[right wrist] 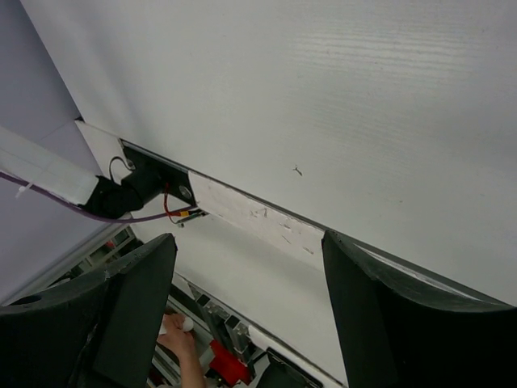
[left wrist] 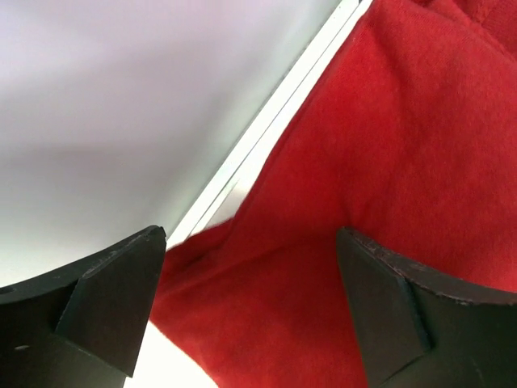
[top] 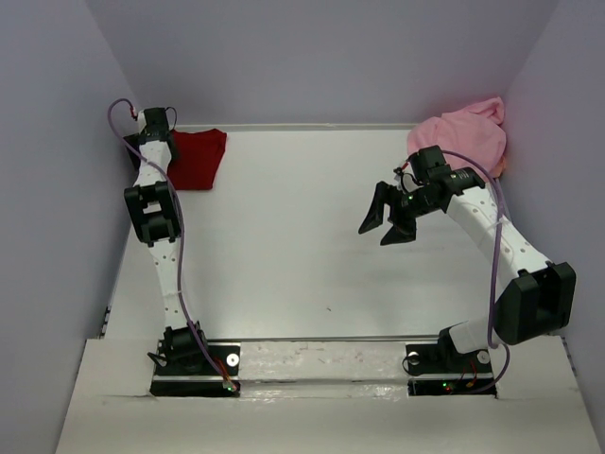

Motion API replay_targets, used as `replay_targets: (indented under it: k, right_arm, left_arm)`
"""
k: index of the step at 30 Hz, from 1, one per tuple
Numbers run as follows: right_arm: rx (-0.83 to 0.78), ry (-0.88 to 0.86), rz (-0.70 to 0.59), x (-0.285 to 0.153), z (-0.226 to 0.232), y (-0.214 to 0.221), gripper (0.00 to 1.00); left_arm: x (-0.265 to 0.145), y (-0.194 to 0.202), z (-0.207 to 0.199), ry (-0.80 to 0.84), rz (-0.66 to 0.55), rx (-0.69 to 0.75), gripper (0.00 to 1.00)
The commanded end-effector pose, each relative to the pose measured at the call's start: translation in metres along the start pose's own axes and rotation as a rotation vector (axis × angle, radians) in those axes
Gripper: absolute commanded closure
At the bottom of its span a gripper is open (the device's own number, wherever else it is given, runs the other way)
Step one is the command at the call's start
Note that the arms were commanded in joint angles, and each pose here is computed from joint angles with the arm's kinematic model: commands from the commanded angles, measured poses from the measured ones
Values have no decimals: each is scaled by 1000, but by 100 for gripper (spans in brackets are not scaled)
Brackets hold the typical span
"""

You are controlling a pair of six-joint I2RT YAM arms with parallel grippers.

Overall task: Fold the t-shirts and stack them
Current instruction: Put the neatly folded tshirt into the corner of the board with the left arm

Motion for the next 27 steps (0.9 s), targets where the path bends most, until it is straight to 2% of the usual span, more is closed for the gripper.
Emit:
replay_targets:
  k: [1, 6, 13, 15, 16, 17, 19, 20, 27]
  right_arm:
    - [-21, -46, -18, -3, 8, -5, 21]
    - [-27, -56, -11, 0, 10, -9, 21]
    - [-27, -59, 2, 4, 11, -12, 21]
    - [-28, -56, 5, 5, 10, -11, 21]
    - [-25, -56, 7, 5, 10, -11, 21]
    - [-28, -57, 6, 5, 11, -12, 21]
    - [-27, -57, 4, 4, 12, -13, 22]
    - [-30, -59, 1, 3, 13, -13, 22]
    - [-36, -61, -3, 0, 17, -15, 22]
  left_arm:
    - [-57, -66, 31, -29, -183, -125, 1]
    - [-94, -94, 35, 19, -265, -142, 1]
    - [-125, -104, 33, 18, -300, -150, 1]
    - [-125, -98, 25, 73, -282, -145, 10]
    - [-126, -94, 21, 89, -269, -142, 19]
    - [-125, -91, 16, 119, -255, -141, 50]
    - [-119, -77, 10, 138, -208, -130, 95]
    - [-115, -68, 6, 138, -182, -134, 100]
    - [-84, -41, 4, 107, -86, -135, 100]
Point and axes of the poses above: each gripper's point midway between its finger pads, its own x axis out along the fingers, its own z axis along the line the jaws close on, y = z × x, the point moved 5 cm from there along -x, back along the fingers, and after that the axes turned 9 degrees about x, right-handed, at the moved point
